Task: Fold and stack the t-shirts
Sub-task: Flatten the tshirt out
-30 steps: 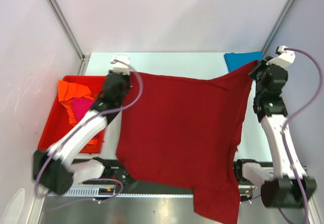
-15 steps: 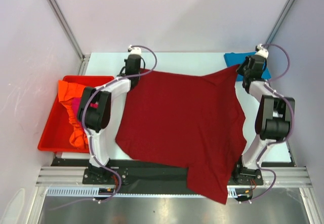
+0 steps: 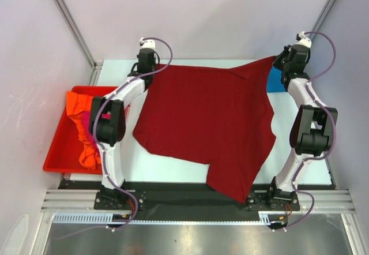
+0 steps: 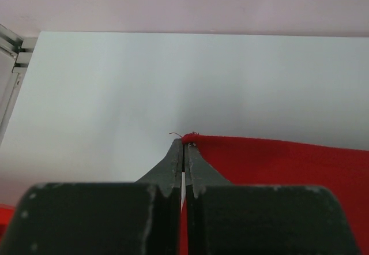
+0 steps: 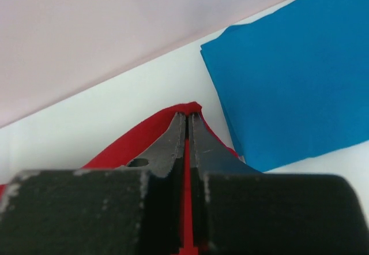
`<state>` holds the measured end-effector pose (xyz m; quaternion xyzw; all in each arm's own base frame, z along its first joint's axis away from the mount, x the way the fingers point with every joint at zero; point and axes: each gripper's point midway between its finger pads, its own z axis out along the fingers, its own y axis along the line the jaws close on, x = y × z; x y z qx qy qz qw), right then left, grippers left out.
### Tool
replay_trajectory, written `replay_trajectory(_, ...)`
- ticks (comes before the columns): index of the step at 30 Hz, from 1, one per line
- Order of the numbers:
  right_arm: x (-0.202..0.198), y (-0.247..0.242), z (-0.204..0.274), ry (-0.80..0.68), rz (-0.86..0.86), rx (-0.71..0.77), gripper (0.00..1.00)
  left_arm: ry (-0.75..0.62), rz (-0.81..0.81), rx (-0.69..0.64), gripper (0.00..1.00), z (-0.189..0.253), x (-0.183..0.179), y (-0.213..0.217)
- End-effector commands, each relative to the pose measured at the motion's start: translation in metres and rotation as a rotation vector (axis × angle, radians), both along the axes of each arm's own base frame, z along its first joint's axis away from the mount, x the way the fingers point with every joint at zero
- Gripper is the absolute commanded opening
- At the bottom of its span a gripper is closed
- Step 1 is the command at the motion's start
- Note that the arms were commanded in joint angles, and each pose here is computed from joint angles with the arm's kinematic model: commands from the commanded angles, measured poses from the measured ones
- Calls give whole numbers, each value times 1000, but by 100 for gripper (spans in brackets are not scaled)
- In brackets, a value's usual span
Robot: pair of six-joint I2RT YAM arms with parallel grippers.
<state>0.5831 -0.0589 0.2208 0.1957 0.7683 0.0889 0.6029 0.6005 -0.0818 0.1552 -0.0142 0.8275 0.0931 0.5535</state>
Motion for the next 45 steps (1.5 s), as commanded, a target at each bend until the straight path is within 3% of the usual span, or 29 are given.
replay_trajectory(1,-34,-11,122,-186,-44,-13,0,-204,8,-91,0,111,-19,5)
replay_trajectory(3,-50,-8,150,-217,-42,-31,0,-261,12,-119,0,150,-38,9)
replay_trajectory(9,-156,-1,257,-355,-81,-97,0,-433,-1,-176,0,243,-118,27)
replay_trajectory(10,-172,0,267,-363,-85,-100,0,-519,-8,-200,0,281,-149,34)
replay_trajectory(12,-219,6,299,-411,-89,-122,0,-571,-22,-216,0,301,-185,40)
replay_trajectory(13,-241,8,321,-456,-97,-133,0,-663,-32,-243,0,335,-225,49)
replay_trajectory(20,-403,31,421,-746,-130,-188,0,-930,-103,-294,0,396,-377,76)
replay_trajectory(26,-463,45,451,-826,-109,-183,0,-989,-129,-276,0,424,-434,87)
replay_trajectory(29,-481,50,459,-852,-97,-175,0,-1005,-135,-276,1,433,-448,89)
replay_trajectory(33,-476,51,454,-846,-79,-154,0,-997,-139,-266,0,433,-443,88)
replay_trajectory(40,-382,45,410,-704,-43,-115,0,-905,-81,-243,0,400,-368,79)
replay_trajectory(45,-274,37,343,-553,-11,-79,0,-741,-69,-203,0,337,-272,57)
